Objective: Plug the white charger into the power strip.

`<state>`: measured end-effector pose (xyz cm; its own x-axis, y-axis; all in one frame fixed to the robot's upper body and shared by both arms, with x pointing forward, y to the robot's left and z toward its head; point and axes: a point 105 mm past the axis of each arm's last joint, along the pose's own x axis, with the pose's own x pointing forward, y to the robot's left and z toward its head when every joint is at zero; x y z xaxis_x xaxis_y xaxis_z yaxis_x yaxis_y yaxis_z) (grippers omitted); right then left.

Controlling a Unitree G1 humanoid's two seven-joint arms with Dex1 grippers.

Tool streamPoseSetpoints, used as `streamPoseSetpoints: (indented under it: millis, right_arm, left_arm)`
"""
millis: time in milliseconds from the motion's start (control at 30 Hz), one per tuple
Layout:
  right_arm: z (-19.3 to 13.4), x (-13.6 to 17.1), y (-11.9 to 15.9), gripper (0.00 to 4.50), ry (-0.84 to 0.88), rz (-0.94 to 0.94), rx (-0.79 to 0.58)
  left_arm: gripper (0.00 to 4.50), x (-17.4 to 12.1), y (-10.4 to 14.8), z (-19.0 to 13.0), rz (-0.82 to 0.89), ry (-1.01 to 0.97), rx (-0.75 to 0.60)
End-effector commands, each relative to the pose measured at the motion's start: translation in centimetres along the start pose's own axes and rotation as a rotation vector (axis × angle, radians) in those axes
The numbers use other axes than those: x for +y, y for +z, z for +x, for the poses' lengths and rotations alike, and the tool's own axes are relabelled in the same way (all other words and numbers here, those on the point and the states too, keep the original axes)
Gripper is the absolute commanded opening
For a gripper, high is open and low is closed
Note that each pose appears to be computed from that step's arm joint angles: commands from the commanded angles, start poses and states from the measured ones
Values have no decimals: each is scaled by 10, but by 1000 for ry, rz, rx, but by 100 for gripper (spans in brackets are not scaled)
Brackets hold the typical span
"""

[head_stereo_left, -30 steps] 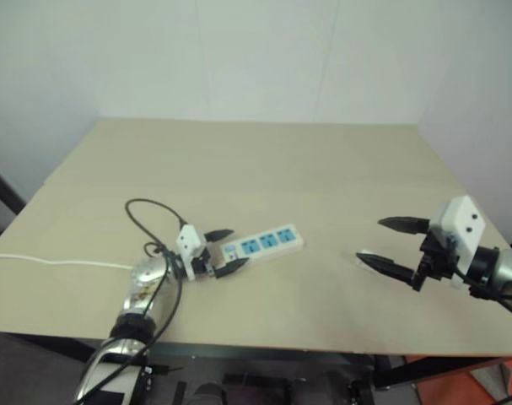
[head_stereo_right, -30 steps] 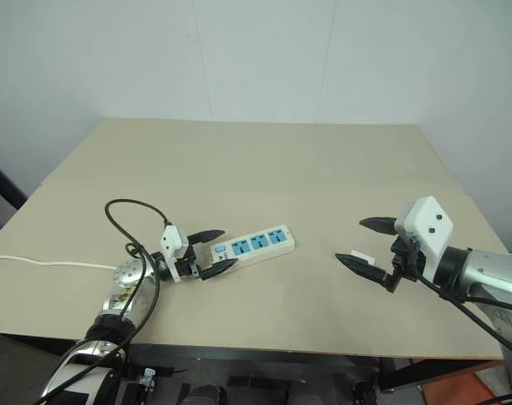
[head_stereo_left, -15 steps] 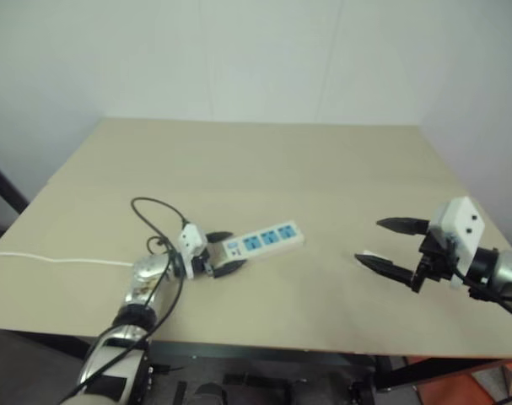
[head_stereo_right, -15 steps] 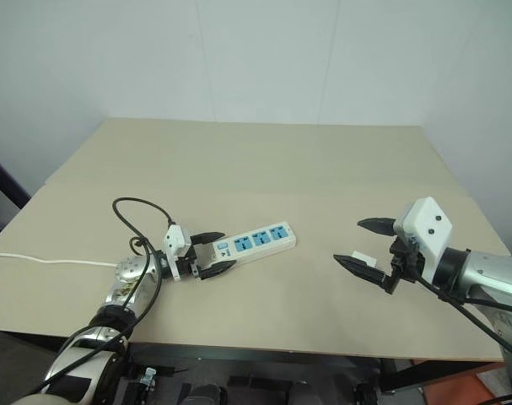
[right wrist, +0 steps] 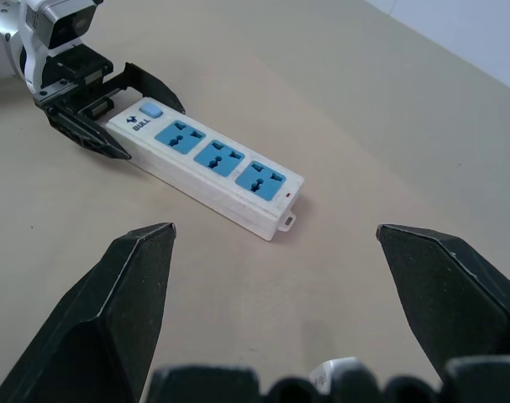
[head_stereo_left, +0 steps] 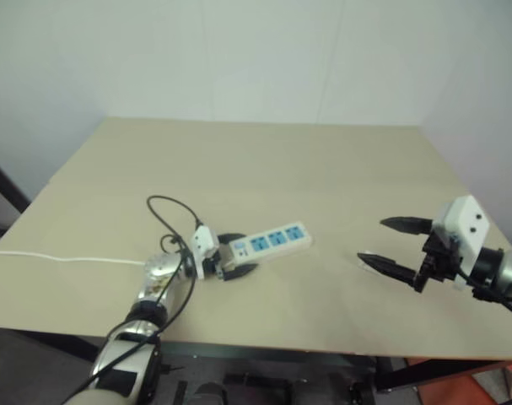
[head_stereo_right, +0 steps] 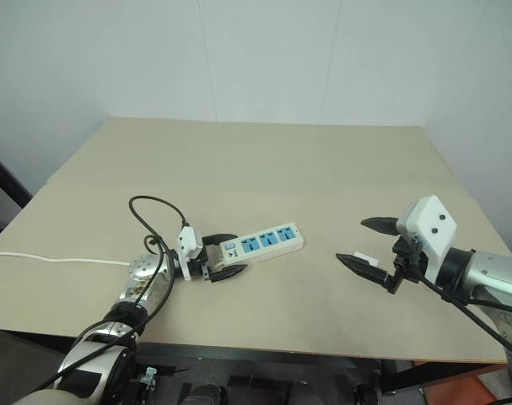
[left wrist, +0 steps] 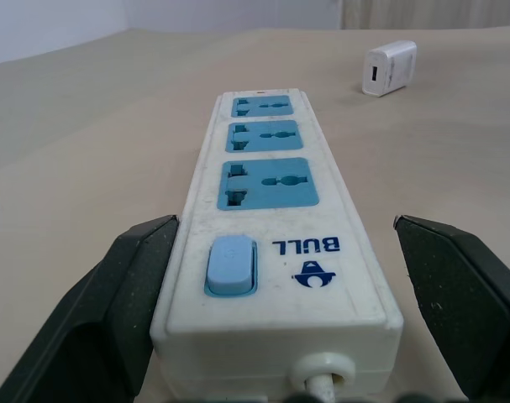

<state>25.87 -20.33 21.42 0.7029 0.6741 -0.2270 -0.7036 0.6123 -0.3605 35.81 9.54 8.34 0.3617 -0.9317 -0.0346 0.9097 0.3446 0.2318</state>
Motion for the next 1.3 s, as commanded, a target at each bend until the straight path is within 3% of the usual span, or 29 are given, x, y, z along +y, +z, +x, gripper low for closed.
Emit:
streamPoseSetpoints:
  millis: [33, 100, 467, 667, 967, 1100, 1300]
  right_arm:
    - [-2, 0, 14, 450, -4, -38, -37]
    - [-1, -1, 15, 450, -4, -40, -39]
    - [2, -8, 11, 450, 37, -56, 13]
    - [15, -25, 0, 450, 72, -28, 183]
    - [51, -66, -13, 450, -2, 100, 602]
    - [59, -71, -19, 450, 76, 112, 766]
    - [67, -74, -30, 450, 159, 101, 908]
  left_arm:
    - [386, -10, -18, 3, -47, -29, 67]
    - [330, -11, -21, 2, -65, -33, 74]
    - [327, -24, -5, 3, -64, -186, 27]
    - [327, -41, 11, 7, -1, -314, -14]
    - [327, -60, 1, 11, 7, -398, 14]
    - [327, -61, 2, 15, 3, -397, 5]
    - [327, -62, 1, 14, -1, -394, 7]
